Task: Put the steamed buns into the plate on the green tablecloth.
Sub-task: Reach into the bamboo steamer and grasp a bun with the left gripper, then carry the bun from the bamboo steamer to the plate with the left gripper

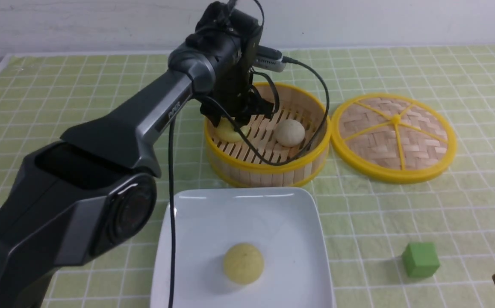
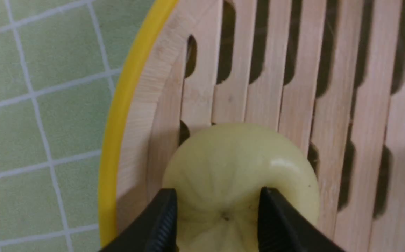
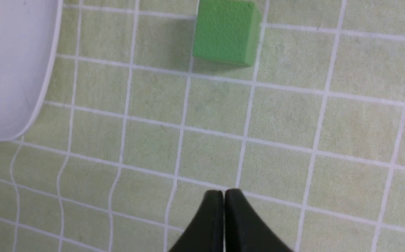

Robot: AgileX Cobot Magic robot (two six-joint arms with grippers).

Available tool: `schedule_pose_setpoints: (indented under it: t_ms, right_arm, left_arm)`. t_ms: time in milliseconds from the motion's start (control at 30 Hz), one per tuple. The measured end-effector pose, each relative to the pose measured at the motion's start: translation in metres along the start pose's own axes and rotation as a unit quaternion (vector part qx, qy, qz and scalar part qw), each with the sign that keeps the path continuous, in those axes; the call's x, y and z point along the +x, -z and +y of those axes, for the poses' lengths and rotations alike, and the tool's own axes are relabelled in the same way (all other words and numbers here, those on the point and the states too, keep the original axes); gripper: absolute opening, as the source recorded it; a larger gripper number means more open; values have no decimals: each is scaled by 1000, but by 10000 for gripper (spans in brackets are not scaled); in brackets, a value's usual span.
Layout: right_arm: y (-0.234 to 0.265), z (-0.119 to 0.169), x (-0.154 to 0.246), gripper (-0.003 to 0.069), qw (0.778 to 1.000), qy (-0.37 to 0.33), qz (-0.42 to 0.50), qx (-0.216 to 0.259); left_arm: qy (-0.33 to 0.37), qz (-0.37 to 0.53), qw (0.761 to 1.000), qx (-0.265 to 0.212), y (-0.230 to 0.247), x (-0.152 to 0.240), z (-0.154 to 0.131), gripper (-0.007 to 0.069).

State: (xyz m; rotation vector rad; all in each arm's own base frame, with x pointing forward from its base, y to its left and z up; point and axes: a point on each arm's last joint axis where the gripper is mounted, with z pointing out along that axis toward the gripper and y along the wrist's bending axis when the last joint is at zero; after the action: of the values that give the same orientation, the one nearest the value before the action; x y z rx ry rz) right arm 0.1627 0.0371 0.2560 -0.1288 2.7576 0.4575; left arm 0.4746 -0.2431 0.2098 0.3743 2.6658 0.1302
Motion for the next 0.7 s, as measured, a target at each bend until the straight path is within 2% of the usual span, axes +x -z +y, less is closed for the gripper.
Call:
schedule_pose_setpoints:
  t_ms: [33,67,100,133,233,367,467,533,567,700]
  right_arm:
    - [0,0,0,27,1000,0,0,0]
    - [0,0,0,29,1000,0,0,0]
    - [0,0,0,29,1000,0,0,0]
    - [0,0,0,31,1000,0,0,-1]
    - [0,0,0,35,1000,-1,1,-2]
    - [0,1,0,39,1000,-3,1,-4]
    - [0,1,1,41,1000,-3,4,-6]
    - [0,1,1,41,1000,-3,6,-6]
    - [0,1,1,43,1000,-3,7,-6]
    - [0,1,1,44,1000,-3,8,-7]
  left_arm:
    - [0,0,1000,1,-1,0,0,298]
    - [3,0,1000,7,1,0,-1,204]
    - [3,0,1000,7,1,0,-1,192]
    - [5,-3,1000,15,4,-2,-2,113]
    - [11,-26,999,37,25,-10,-1,28]
    - [17,-85,993,78,92,-21,8,21]
    - [0,-121,986,114,169,-10,24,21]
    - [-12,-111,986,125,194,9,30,21]
    - [-22,-103,985,138,221,33,37,21]
    - [-17,-13,989,143,216,107,45,23]
